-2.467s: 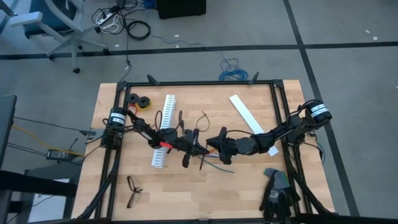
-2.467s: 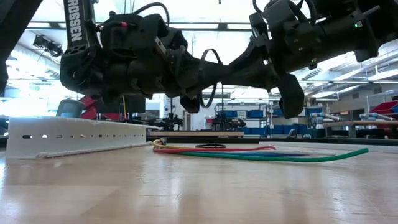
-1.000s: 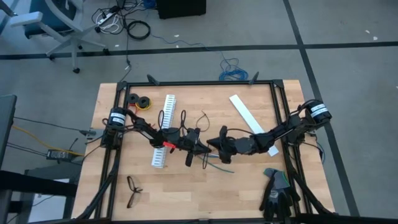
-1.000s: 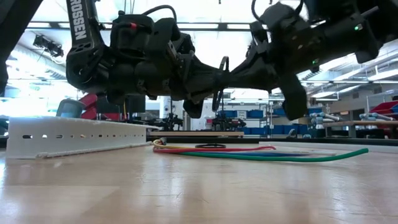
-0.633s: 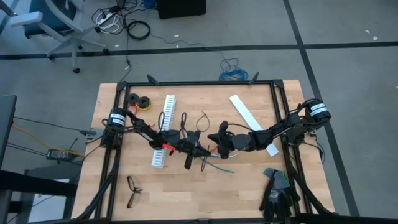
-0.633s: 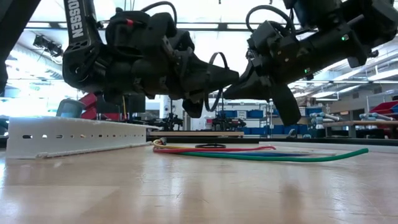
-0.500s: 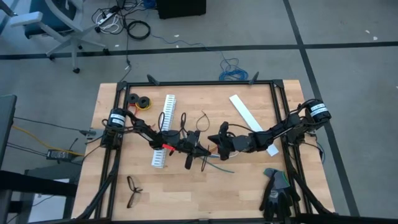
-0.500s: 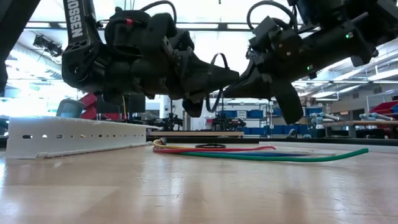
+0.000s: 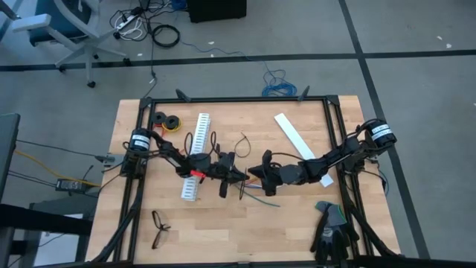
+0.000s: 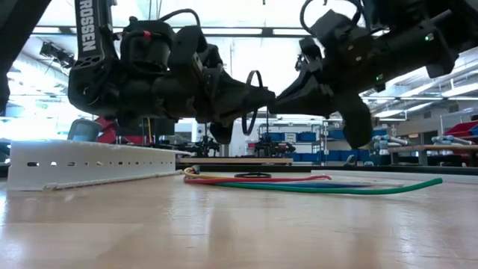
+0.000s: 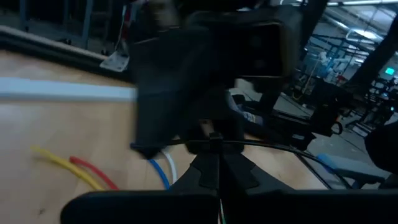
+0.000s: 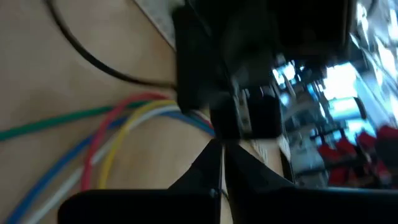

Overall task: Ziptie cables
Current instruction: Insert the black zip tie into the lock head

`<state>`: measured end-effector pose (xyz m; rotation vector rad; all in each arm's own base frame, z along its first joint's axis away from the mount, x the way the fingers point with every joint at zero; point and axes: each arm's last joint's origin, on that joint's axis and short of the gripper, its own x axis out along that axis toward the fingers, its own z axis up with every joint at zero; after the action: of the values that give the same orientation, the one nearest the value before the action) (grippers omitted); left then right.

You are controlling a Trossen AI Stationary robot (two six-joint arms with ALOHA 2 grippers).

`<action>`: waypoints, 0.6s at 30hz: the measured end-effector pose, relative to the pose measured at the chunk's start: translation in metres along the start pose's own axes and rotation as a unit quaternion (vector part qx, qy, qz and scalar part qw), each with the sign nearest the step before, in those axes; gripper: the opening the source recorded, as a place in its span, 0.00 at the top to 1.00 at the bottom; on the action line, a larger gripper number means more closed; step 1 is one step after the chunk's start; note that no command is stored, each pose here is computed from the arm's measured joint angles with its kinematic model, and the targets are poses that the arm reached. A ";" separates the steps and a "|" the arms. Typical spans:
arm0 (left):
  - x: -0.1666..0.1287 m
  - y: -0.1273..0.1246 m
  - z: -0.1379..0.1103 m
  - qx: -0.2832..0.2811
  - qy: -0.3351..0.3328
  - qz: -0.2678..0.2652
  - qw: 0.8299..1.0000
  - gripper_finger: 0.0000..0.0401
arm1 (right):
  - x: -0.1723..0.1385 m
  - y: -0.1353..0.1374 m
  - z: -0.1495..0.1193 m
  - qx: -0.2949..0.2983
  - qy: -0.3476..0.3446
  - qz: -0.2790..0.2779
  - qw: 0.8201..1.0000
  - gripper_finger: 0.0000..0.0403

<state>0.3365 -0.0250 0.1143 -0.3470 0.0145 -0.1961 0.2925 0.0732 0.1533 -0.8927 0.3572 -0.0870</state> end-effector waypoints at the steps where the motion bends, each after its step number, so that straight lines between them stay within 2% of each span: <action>1: 0.000 0.001 0.000 -0.005 0.000 0.001 1.000 1.00 | 0.000 0.000 0.001 -0.008 -0.007 0.000 1.000 0.97; 6: 0.000 0.001 0.000 -0.012 0.002 -0.004 1.000 1.00 | 0.000 -0.003 0.002 -0.016 0.006 -0.029 0.999 0.89; 10: 0.000 0.001 0.000 -0.015 0.002 -0.004 1.000 1.00 | 0.000 -0.003 0.003 -0.016 -0.009 -0.016 1.000 0.84; 13: 0.000 0.001 0.001 -0.015 0.000 -0.005 1.000 1.00 | 0.000 -0.002 0.004 -0.016 -0.031 0.001 0.999 0.82; 18: 0.000 0.000 0.001 -0.015 -0.002 -0.006 1.000 1.00 | -0.001 -0.006 0.008 -0.004 -0.051 -0.014 0.999 0.81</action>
<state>0.3367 -0.0245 0.1152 -0.3772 0.0113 -0.2080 0.2951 0.0756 0.1624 -0.9060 0.2495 -0.0660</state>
